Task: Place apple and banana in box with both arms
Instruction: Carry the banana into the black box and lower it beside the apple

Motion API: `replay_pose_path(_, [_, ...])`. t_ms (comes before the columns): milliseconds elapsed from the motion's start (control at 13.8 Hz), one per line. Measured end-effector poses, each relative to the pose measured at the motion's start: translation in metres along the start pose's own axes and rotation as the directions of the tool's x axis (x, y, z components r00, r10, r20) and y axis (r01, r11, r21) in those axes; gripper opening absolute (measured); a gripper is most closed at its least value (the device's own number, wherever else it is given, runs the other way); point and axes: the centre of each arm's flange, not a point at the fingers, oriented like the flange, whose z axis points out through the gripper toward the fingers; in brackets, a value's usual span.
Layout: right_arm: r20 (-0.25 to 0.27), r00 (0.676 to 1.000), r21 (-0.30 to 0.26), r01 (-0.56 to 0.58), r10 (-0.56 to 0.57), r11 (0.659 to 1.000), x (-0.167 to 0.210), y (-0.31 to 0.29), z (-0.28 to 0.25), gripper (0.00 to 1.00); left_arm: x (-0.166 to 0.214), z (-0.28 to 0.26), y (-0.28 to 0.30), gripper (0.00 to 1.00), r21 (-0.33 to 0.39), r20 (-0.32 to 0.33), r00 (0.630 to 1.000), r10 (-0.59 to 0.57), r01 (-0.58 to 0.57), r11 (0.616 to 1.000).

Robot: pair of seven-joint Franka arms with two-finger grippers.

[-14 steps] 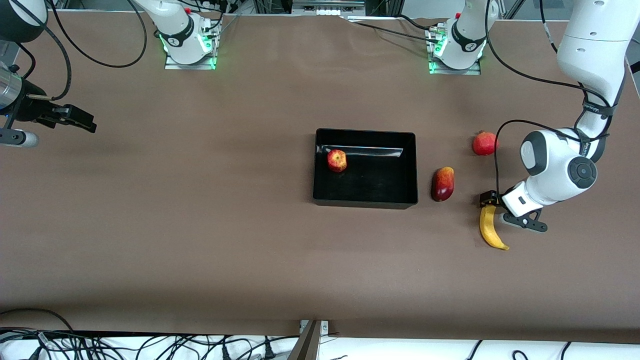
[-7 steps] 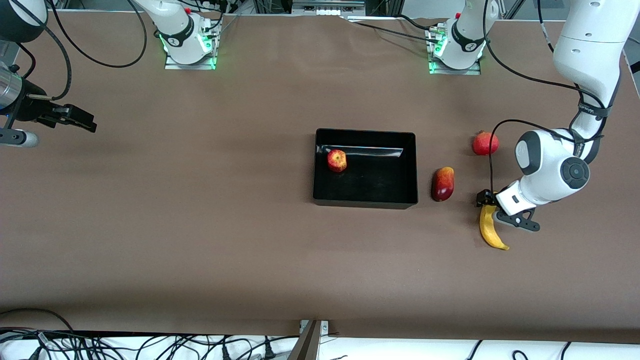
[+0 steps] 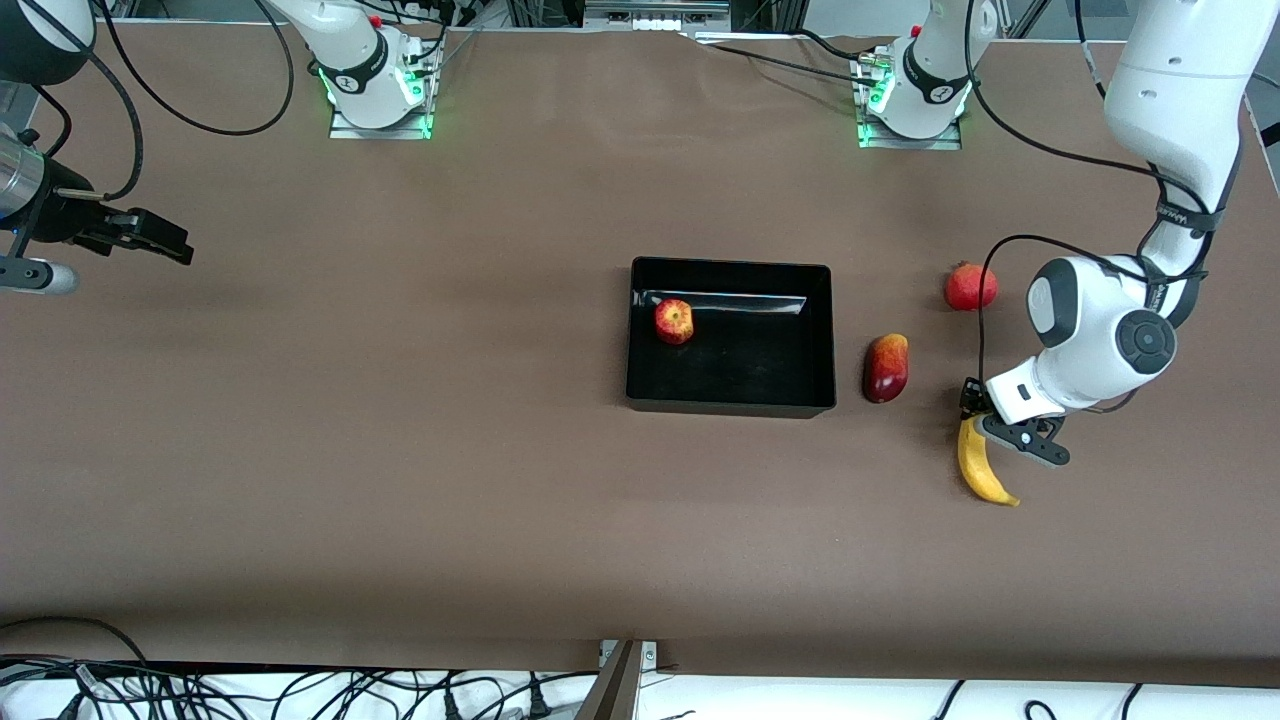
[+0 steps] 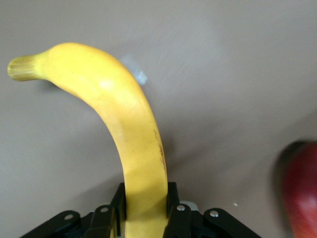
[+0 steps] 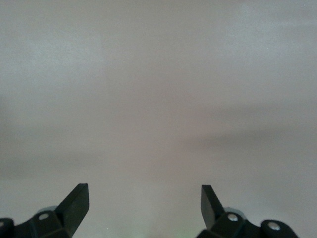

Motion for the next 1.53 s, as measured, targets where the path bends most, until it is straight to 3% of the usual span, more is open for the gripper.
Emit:
replay_pose_path(218, [0.000,1.000,0.000,0.000,0.000,1.000,0.000,0.000,0.000,1.00,0.044,-0.069,0.062,0.35,0.005,-0.081,0.986,0.143,-0.143,0.990])
replay_pose_path(436, [0.000,1.000,0.000,0.000,0.000,1.000,0.000,0.000,0.000,1.00,0.078,-0.112,0.177,0.35,-0.037,-0.107,0.947,0.303,-0.308,0.951])
replay_pose_path(800, [0.001,1.000,0.000,0.000,0.000,1.000,0.000,0.000,0.000,1.00,0.076,-0.079,0.324,0.35,-0.098,-0.054,0.860,0.507,-0.510,0.855])
replay_pose_path(1018, [0.001,1.000,0.000,-0.001,0.001,1.000,0.000,0.000,0.000,1.00,0.055,-0.043,0.334,0.35,-0.143,0.009,0.855,0.519,-0.512,0.847])
replay_pose_path(1236, [0.001,1.000,0.000,-0.001,0.001,1.000,0.000,0.000,0.000,1.00,0.031,-0.018,0.330,0.35,-0.207,0.046,0.882,0.470,-0.452,0.868])
replay_pose_path(1527, [0.001,1.000,0.000,-0.001,0.001,1.000,0.000,0.000,0.000,1.00,0.022,-0.010,0.337,0.35,-0.228,0.062,0.882,0.467,-0.443,0.867])
